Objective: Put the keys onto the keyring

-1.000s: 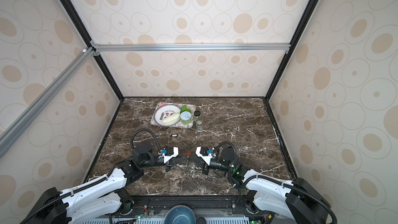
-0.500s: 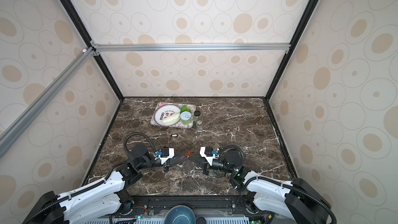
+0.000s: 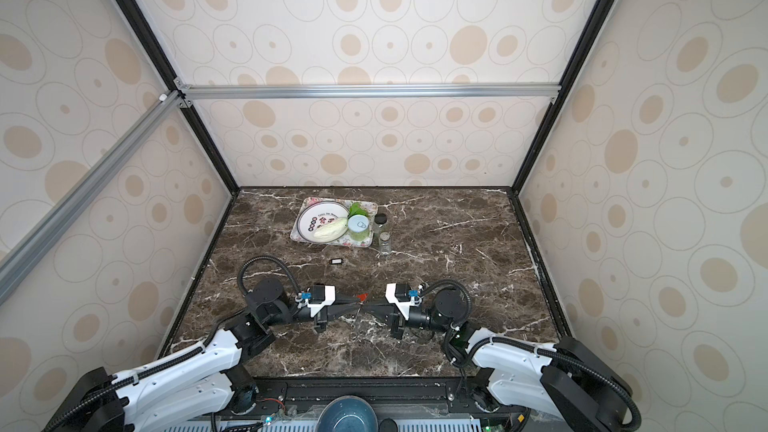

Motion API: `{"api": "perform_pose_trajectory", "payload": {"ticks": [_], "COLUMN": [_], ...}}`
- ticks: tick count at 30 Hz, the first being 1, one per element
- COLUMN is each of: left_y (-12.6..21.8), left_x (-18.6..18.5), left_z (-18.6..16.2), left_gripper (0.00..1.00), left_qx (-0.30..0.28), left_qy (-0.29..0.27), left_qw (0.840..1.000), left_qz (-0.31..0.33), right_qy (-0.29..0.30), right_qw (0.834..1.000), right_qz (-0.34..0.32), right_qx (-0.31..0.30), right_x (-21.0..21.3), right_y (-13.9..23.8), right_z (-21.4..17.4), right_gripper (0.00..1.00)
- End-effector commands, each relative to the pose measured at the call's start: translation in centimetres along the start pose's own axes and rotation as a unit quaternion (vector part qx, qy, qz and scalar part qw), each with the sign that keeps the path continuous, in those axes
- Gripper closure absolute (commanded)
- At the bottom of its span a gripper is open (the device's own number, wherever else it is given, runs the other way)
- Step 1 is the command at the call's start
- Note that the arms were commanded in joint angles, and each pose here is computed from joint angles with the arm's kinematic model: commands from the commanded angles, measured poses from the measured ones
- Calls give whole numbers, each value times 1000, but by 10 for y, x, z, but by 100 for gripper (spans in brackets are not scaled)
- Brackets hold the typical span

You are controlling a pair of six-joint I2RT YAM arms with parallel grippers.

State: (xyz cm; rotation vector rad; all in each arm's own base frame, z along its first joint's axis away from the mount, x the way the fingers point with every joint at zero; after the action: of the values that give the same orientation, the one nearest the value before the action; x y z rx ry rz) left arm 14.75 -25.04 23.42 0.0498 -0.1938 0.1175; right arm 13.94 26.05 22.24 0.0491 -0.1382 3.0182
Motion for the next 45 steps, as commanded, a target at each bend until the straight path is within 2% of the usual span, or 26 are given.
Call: {"api": "perform_pose_trajectory", "payload": {"ticks": [1, 8, 12, 14, 16, 18, 21, 27, 30, 33, 36, 39, 45], "left_y": [-2, -3, -3, -2, -1, 0, 1, 4, 4, 6, 10, 15, 27], "left_x": [0, 3, 3, 5, 7, 10, 16, 24, 28, 39, 54, 65, 93], "left_z": [10, 8, 9, 10, 11, 13, 13, 16, 14, 9, 1, -3, -9], "left_gripper": [89, 100, 100, 100, 100, 100, 100, 100, 100, 100, 100, 100, 100], "left_qx": [-14, -5, -7, -8, -9, -9, -4, 0, 6, 26, 55, 74, 91], "left_qy": [-14, -13, -15, -15, -13, -12, -5, 1, 4, 12, 9, -2, 3], "left_qw": [1000, 1000, 1000, 1000, 1000, 999, 998, 996, 995, 990, 979, 970, 953], "left_qz": [-7, 0, 3, 9, 22, 34, 58, 88, 102, 140, 197, 233, 290], "right_qy": [24, 24, 25, 26, 23, 15, 12, 8, 3, 1, -15, -42, -105], "right_qw": [999, 999, 999, 999, 998, 995, 991, 984, 984, 980, 962, 928, 879], "right_qz": [22, 19, 2, -14, -50, -93, -133, -171, -169, -190, -265, -365, -458], "right_qx": [-39, -40, -38, -30, -16, 5, 31, 46, 57, 58, 59, 63, 76], "right_x": [6, 6, 2, -1, -10, -22, -33, -45, -46, -50, -68, -91, -119], "right_y": [-1, -1, 0, 1, 2, 3, 4, 4, -1, -1, 8, 26, 52], "right_z": [20, 20, 18, 16, 12, 8, 2, -2, -5, -6, -11, -19, -38], "right_gripper": [100, 100, 100, 92, 76, 70, 68, 70, 69, 68, 66, 66, 70]}}
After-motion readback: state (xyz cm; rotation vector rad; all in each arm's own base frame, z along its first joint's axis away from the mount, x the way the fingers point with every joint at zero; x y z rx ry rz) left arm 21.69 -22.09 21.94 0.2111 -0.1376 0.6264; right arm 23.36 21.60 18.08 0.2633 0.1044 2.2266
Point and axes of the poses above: each gripper's point midway between its finger pads, its own y axis back along the fingers, its own x axis along the line the jaws close on, z = x × y, the point moved 4 cm from there along y, back along the fingers, and after that the axes turned 1 degree about -y, right-handed, at the moved point
